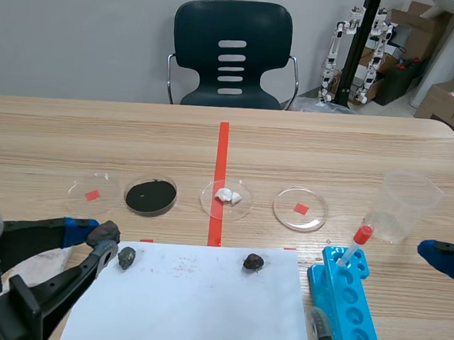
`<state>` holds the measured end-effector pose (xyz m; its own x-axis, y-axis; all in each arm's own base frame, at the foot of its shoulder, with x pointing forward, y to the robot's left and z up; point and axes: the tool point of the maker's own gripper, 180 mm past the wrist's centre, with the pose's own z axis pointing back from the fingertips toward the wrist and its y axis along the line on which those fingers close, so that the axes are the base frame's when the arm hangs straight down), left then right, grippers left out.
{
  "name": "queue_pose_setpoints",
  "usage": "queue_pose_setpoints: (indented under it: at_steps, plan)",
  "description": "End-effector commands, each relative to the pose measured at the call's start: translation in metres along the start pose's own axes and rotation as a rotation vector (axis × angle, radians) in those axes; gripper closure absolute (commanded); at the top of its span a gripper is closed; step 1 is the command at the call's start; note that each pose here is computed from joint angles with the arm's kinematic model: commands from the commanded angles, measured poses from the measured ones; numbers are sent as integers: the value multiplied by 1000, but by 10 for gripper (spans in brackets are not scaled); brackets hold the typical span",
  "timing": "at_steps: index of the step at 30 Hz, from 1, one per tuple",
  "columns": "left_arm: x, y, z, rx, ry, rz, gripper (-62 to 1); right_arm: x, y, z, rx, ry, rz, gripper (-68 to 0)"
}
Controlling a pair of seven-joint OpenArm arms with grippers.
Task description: Put the middle mineral back
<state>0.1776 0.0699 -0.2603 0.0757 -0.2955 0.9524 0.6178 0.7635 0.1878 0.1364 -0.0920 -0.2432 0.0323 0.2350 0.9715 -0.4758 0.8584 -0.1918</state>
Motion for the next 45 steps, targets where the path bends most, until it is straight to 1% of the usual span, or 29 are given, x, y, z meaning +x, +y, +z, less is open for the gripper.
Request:
queue_pose_setpoints:
  at_steps: [1, 3, 4, 6, 9, 11, 13, 16, 17, 20, 24, 26, 29, 33, 35, 37, 45]
  plan:
    - [11, 5, -3, 9, -33, 0, -117, 10, -4, -2, -10, -35, 6, -655]
    - [5, 9, -8, 21, 4, 17, -117, 10, -4, -2, -10, -35, 6, -655]
    - [1, 12, -11, 27, 31, 21, -117, 10, -4, -2, -10, -35, 6, -655]
    - [-10, 19, -15, 42, 102, 52, -117, 10, -4, -2, -10, -35, 6, -655]
    - [-28, 29, -22, 64, 224, 141, -117, 10, -4, -2, -10, -34, 6, -655]
    - [-35, 33, -25, 73, 280, 201, -117, 10, -4, -2, -10, -35, 6, -655]
    - [-37, 34, -28, 77, 307, 260, -117, 10, -4, -2, -10, -35, 6, -655]
    - [-36, 34, -34, 83, 314, 330, -117, 10, -4, -2, -11, -35, 5, -655]
    - [-36, 32, -36, 81, 319, 335, -117, 10, -4, -2, -10, -35, 6, -655]
    - [-36, 28, -45, 65, 314, 327, -117, 10, -4, -2, -10, -35, 6, -655]
    - [-37, 18, -62, 23, 313, 289, -117, 10, -4, -2, -10, -35, 6, -655]
    - [-37, 12, -70, -3, 305, 281, -117, 10, -4, -2, -10, -35, 6, -655]
    - [-45, 4, -83, -31, 320, 260, -117, 10, -4, -2, -11, -35, 5, -655]
    - [-56, -4, -98, -63, 344, 254, -117, 10, -4, -2, -10, -35, 6, -655]
    - [-61, -6, -105, -74, 354, 253, -117, 10, -4, -2, -10, -35, 6, -655]
    - [-65, -8, -112, -77, 364, 265, -117, 10, -4, -2, -10, -35, 6, -655]
    - [-79, -4, -136, -46, 391, 300, -117, 10, -4, -2, -10, -35, 5, -655]
